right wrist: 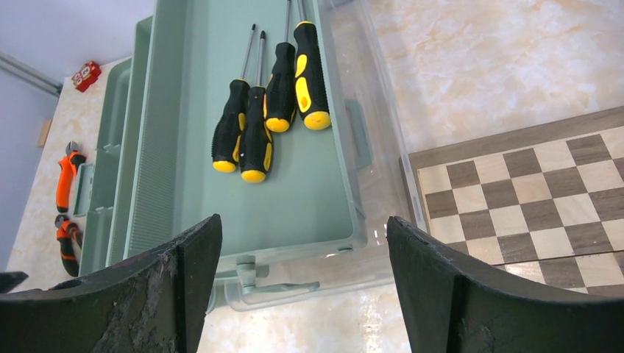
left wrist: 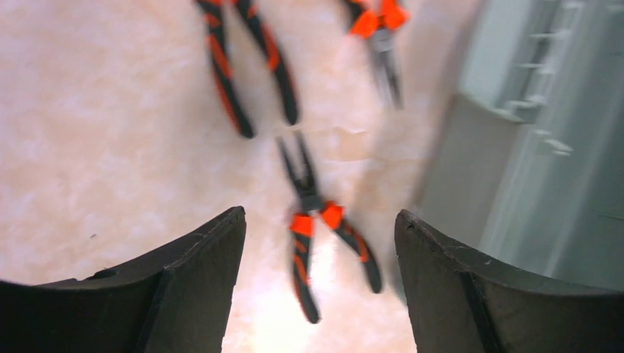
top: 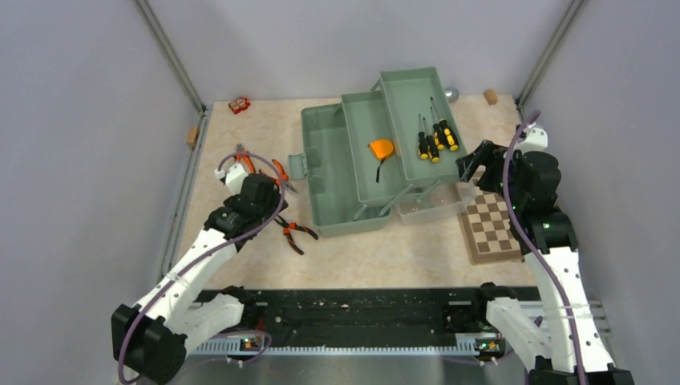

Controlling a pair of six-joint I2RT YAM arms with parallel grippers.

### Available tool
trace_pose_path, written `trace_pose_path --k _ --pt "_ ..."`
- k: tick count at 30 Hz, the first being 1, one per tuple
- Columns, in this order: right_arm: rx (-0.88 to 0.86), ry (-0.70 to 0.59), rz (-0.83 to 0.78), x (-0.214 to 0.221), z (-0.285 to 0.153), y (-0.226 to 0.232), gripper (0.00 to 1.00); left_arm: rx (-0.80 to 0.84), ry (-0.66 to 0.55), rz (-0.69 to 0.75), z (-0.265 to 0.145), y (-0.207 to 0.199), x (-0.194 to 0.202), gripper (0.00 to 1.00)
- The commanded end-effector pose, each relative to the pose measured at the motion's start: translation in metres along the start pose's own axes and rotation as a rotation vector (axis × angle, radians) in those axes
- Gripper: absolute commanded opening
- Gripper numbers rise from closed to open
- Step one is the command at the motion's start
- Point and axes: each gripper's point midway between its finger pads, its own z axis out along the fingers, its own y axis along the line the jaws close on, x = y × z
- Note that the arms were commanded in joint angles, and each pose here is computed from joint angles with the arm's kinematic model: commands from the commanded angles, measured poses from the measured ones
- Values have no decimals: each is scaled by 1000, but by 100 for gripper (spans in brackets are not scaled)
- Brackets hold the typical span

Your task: Pack the tool kit

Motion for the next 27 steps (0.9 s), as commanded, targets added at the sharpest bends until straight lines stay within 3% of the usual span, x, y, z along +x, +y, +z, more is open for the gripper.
trace_pose_path --k 1,7,16,24,27 --pt "-24 -79 4 -27 -7 11 82 -72 3 -82 11 34 8 77" --pt "-36 -69 24 -20 -8 12 82 -193 -31 -146 51 62 -5 71" --pt "-45 -77 35 -15 -9 12 81 -322 110 -223 119 76 -5 65" --pt "-45 -81 33 -14 -11 11 82 -383 186 -192 143 90 2 59" --pt "-41 -77 27 -14 -8 10 82 -408 215 -186 143 94 9 51"
